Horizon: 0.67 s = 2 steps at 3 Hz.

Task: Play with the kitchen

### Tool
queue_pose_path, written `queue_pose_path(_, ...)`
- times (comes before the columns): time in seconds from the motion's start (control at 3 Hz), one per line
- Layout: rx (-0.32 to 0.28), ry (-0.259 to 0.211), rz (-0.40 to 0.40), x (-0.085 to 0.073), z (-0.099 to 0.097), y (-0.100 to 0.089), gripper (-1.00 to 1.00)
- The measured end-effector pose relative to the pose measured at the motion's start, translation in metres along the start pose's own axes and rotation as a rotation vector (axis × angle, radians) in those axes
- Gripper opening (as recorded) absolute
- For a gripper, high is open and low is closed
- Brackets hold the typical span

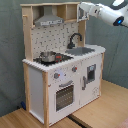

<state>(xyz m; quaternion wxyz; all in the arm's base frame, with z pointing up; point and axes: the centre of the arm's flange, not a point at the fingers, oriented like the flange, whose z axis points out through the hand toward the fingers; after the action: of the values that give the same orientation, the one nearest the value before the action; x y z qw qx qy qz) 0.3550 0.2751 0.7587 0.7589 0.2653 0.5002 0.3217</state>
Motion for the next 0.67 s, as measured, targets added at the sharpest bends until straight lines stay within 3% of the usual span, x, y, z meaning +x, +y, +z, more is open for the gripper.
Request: queue_pose_path(0.67,-0.064,-0.113,0.057,0.03,-0.014,0.026,1.0)
